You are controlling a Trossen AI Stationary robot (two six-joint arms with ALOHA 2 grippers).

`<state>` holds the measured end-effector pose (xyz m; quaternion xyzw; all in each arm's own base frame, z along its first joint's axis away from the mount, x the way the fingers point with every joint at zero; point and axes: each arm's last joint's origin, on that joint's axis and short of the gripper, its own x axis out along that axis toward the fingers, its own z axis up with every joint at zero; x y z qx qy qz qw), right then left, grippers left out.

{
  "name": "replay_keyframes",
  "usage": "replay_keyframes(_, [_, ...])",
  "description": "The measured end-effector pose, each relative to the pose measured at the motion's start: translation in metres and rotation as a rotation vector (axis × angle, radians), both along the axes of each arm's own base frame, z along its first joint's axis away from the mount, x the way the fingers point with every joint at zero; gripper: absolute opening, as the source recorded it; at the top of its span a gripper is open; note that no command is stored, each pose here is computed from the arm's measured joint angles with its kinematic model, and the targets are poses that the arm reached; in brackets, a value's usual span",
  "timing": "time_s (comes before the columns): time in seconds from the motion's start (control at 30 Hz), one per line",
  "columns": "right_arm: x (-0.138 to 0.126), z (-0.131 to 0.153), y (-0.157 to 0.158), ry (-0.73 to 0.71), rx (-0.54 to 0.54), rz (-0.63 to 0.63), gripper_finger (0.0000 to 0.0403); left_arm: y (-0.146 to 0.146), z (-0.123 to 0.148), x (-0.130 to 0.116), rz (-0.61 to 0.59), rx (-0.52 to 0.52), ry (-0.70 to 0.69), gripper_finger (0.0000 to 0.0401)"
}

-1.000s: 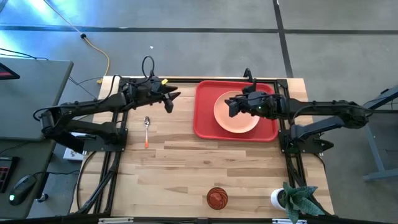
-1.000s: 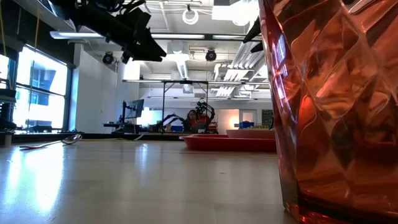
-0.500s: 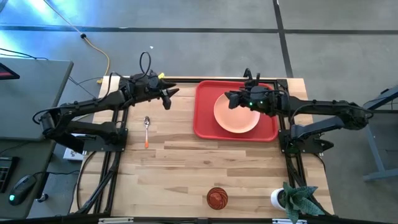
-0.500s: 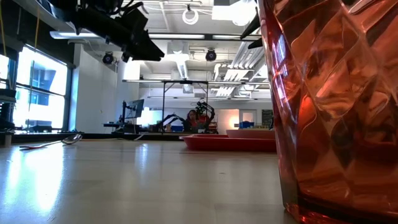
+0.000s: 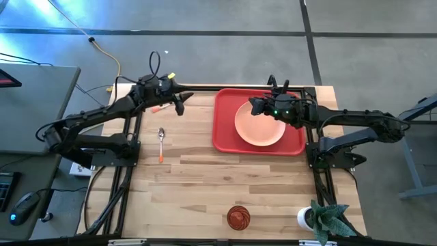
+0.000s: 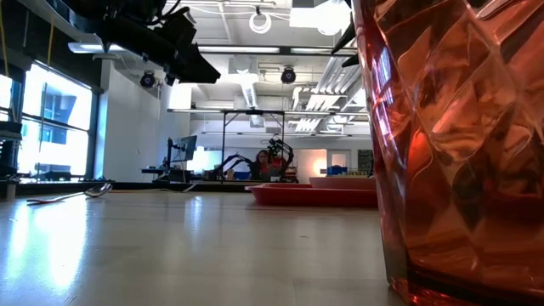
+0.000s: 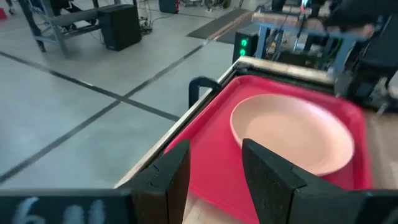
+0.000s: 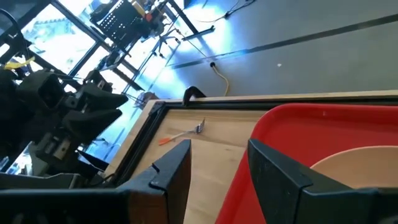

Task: Pick and place plate/cup/fork/spoon on tray
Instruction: Put the glass on the red tray to the left of the pink plate

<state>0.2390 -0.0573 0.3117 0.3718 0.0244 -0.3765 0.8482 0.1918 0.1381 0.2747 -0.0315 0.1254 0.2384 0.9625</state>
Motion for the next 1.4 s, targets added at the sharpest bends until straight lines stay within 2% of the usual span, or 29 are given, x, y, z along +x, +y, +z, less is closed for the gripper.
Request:
replay_keyframes(0.37, [0.001,0.000,0.001,0.029,-0.019,0.068,0.0149,-0.005,0.010,-0.004,0.034,-0.100,-0.117,0.0133])
replay_keyframes(0.7, [0.004,-0.003,0.017,0.062,-0.005,0.195,0.0149,-0.015,0.022,0.011,-0.020,-0.114,-0.295,0.0133])
replay_keyframes(1.13, [0.005,-0.005,0.040,0.075,0.014,0.292,0.0149,-0.044,0.023,0.027,-0.024,-0.108,-0.306,0.0133])
replay_keyframes(1.4, [0.006,-0.005,0.046,0.071,0.020,0.313,0.0149,-0.049,0.022,0.029,0.013,-0.200,-0.341,0.0133])
